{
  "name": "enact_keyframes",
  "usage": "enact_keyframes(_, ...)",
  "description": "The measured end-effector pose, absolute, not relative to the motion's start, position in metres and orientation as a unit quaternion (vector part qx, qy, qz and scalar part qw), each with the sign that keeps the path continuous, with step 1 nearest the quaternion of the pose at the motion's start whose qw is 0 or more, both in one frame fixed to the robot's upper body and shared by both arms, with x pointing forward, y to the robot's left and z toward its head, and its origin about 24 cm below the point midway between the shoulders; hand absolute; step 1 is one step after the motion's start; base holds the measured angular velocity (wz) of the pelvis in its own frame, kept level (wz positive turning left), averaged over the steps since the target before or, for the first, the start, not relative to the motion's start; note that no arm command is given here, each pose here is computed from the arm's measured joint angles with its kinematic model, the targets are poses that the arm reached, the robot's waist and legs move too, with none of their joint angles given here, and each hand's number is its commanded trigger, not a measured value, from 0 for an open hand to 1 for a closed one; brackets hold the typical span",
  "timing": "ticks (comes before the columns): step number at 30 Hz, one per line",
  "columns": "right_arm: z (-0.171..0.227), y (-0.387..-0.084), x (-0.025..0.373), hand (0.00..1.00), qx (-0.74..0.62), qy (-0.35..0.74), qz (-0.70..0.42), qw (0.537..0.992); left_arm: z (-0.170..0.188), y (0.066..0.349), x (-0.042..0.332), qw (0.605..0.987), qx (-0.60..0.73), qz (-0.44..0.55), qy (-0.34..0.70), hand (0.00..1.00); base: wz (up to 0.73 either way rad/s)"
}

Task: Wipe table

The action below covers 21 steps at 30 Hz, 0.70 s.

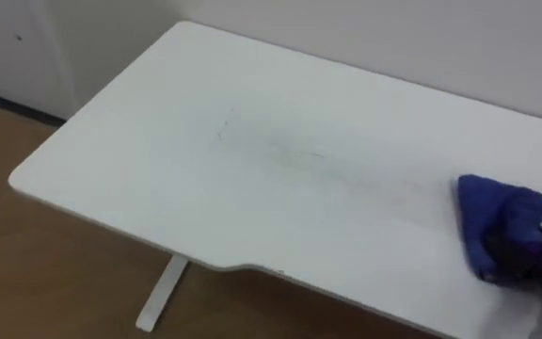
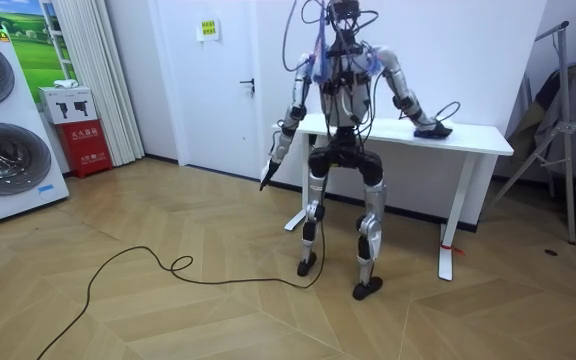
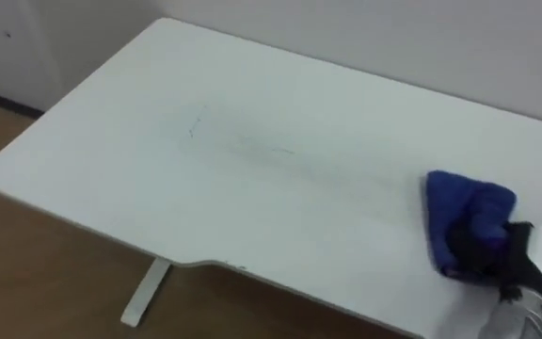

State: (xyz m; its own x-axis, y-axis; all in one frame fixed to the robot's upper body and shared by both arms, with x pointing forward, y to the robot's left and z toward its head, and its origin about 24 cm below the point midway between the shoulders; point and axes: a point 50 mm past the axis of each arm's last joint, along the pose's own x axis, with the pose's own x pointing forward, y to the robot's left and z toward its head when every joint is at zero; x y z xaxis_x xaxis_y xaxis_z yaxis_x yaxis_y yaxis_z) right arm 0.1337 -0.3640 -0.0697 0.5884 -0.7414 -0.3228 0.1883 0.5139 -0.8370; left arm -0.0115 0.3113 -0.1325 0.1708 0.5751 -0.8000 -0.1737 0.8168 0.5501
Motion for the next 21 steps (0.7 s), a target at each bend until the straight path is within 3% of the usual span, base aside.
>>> enact_keyframes(6, -0.082, -0.365, 0.098, 1.00, -0.380, 0.393, -0.315, 0.776, -0.126, 0.324, -0.011, 0.750, 0.181, 0.260, 0.580, 0.00, -0.41)
enact_keyframes(15, -0.069, -0.329, 0.154, 1.00, -0.399, 0.302, -0.256, 0.827, -0.126, 0.327, -0.007, 0.759, 0.183, 0.252, 0.572, 0.00, -0.15)
enact_keyframes(21, -0.048, -0.297, 0.202, 1.00, -0.473, 0.222, -0.170, 0.836, -0.141, 0.294, -0.009, 0.766, 0.156, 0.201, 0.590, 0.00, 0.12)
